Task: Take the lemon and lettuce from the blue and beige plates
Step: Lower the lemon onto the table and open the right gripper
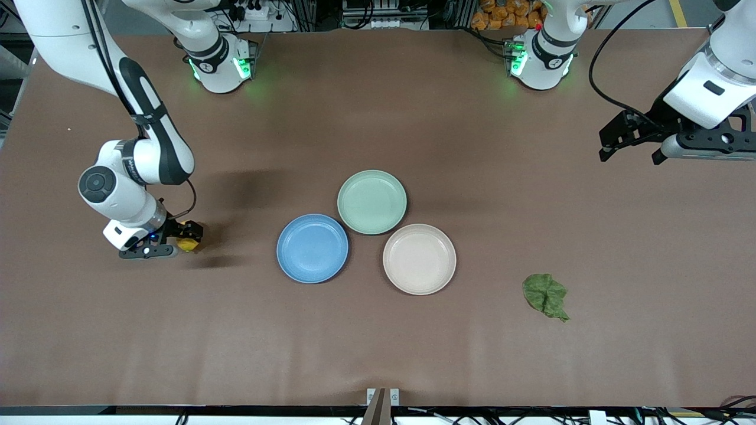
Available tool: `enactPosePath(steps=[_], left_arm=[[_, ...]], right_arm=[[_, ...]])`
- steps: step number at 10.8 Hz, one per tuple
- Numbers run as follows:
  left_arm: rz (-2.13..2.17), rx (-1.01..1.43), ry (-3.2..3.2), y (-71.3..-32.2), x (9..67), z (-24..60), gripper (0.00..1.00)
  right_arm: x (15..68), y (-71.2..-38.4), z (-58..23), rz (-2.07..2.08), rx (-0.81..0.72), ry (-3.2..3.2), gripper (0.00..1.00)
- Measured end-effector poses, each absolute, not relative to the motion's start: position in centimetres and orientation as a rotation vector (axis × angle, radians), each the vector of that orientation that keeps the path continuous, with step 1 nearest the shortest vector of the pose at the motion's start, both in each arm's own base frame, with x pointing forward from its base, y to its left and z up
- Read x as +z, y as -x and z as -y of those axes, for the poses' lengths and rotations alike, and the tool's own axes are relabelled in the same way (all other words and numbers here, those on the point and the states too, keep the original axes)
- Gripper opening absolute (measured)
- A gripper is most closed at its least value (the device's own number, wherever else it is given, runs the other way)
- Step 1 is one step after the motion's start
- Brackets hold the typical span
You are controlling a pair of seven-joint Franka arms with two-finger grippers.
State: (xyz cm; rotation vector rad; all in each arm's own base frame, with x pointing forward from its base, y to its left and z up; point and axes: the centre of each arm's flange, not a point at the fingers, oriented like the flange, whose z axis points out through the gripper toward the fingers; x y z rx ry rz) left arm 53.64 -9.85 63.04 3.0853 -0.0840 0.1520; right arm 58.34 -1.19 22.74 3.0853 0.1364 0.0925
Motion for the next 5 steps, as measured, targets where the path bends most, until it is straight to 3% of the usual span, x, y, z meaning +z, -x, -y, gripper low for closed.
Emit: enactPosePath(steps=[5], left_arm=[[0.095,0.156,-3.112,-54.0,63.8,9.7,1.0]], right_arm=[[32.9,-61.0,0.9,-0.123,-0.111,-3.082,1.0]])
